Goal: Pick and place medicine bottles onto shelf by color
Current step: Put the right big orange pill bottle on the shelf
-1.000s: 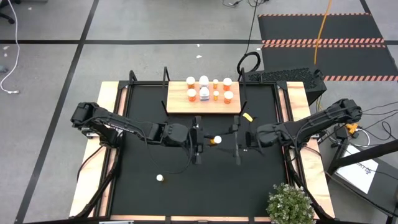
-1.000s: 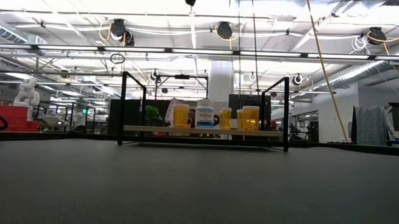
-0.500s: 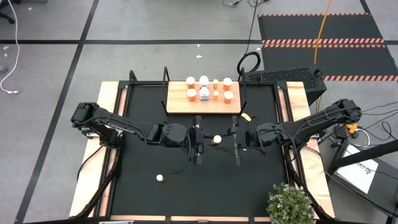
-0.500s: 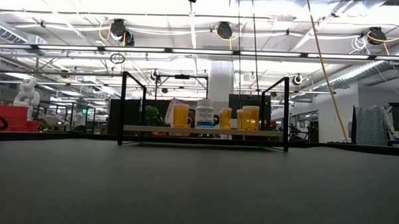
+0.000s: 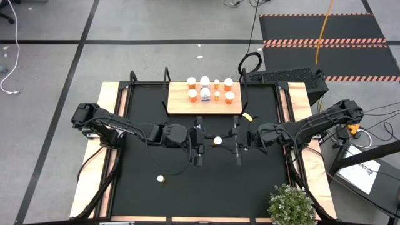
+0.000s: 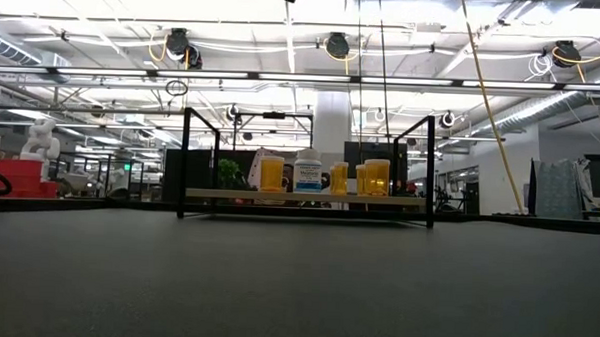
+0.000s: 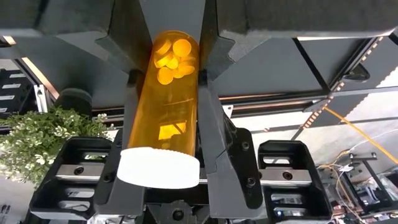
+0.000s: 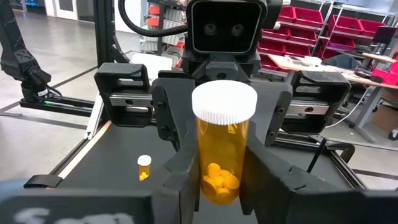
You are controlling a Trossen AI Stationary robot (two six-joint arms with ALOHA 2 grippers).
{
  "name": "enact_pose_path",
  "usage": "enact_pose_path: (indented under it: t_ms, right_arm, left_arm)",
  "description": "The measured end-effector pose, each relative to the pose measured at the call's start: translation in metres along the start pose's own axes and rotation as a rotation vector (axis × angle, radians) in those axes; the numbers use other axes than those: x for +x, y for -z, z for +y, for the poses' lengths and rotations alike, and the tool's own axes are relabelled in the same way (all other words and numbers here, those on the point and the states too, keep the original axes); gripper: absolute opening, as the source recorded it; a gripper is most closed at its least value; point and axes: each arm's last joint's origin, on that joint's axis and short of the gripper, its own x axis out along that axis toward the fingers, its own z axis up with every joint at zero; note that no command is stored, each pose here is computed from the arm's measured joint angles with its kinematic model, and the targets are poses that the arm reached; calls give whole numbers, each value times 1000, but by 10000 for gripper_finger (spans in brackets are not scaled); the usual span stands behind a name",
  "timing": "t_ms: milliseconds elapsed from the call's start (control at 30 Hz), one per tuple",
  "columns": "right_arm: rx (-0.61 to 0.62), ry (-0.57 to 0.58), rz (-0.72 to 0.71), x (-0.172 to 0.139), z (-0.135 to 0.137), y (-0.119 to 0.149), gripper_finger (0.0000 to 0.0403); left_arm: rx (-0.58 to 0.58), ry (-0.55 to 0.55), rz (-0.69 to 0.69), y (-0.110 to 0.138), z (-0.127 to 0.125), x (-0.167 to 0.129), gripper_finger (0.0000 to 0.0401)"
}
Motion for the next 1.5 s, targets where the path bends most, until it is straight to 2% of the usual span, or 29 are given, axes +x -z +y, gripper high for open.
enact_pose_path:
  t_ms: [267,367,700,867,1067,1200,1300,1433,1500]
  right_arm:
    - [-2,-3,2,0,0,0,102]
    - [-2,-4,4,0,0,0,102]
    - [11,-2,37,0,0,4,102]
    - [86,18,78,1,-5,8,102]
    - [181,63,199,1,-15,21,102]
    - [234,97,264,5,-20,31,102]
    - [248,111,285,11,-23,37,102]
    - [250,132,315,18,-28,46,102]
    - [252,145,326,21,-31,50,102]
  left_arm:
    - [-1,14,-2,0,-4,-1,118]
    - [1,16,5,0,-5,-1,129]
    - [-8,31,46,4,-9,-2,268]
    - [-23,21,76,-2,-5,-14,308]
    - [-77,-16,171,-10,4,-44,310]
    - [-110,-33,156,-21,10,-62,297]
    - [-111,-45,165,-36,16,-67,284]
    - [-96,-71,257,-56,26,-66,271]
    - [-60,-73,349,-56,27,-63,267]
